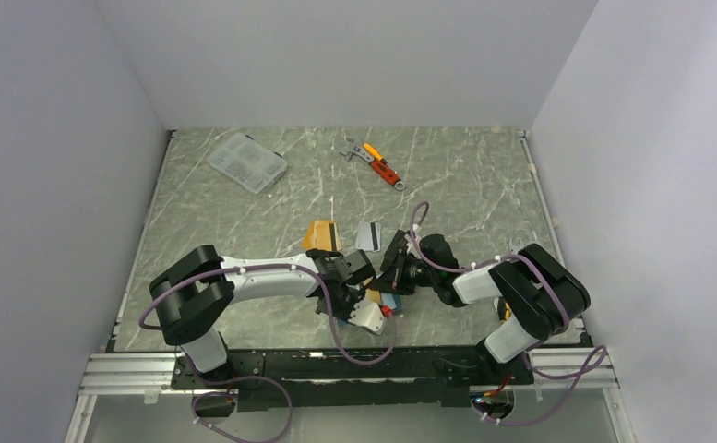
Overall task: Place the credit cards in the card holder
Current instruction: Insert the credit card into the card holder.
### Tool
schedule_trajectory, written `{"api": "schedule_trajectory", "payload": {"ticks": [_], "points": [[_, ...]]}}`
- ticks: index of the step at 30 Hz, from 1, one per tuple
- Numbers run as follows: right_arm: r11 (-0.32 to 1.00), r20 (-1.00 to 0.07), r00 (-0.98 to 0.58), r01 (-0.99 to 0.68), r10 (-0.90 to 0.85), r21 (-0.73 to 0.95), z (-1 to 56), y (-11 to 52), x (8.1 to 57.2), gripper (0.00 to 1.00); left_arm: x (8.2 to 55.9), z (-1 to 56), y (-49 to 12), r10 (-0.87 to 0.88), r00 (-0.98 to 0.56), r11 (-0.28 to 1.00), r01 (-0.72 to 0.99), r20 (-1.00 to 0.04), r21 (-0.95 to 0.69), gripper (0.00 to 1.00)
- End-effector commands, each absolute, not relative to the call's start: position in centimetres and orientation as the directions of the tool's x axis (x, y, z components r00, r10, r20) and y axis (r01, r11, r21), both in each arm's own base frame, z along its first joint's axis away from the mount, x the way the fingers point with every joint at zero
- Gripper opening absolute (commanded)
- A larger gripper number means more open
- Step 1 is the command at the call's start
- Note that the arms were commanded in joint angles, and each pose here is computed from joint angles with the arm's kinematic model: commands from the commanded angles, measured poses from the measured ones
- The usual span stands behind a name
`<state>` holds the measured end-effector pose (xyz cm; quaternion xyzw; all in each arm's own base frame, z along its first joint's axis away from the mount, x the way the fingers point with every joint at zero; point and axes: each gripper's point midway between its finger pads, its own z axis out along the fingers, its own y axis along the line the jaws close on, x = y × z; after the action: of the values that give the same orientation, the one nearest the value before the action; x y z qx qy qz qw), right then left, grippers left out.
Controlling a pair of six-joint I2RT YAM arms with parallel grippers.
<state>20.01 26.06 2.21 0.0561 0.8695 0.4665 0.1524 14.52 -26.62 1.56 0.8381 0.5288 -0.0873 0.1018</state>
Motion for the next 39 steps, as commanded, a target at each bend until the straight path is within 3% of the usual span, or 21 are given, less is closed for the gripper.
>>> {"api": "schedule_trajectory", "payload": {"ticks": [1, 17, 39], "points": [[0.619, -0.211, -0.956, -0.042, 0.202, 0.784, -0.1, 25.3, 19.1, 0.00, 11.5, -1.0, -26.2, 0.867, 0.415, -0.443, 0.895, -0.275, -0.049, 0.01], [0.683, -0.163, -0.977, -0.026, 0.137, 0.730, -1.4, 23.1, 15.5, 0.00, 12.3, -1.2, -26.6, 0.880, 0.404, -0.425, 0.905, -0.248, -0.036, 0.00], [0.670, -0.141, -0.988, -0.067, 0.057, 0.739, -1.3, 25.9, 16.2, 0.00, 12.6, -1.0, -26.8, 0.882, 0.400, -0.417, 0.909, -0.249, -0.020, 0.00]]}}
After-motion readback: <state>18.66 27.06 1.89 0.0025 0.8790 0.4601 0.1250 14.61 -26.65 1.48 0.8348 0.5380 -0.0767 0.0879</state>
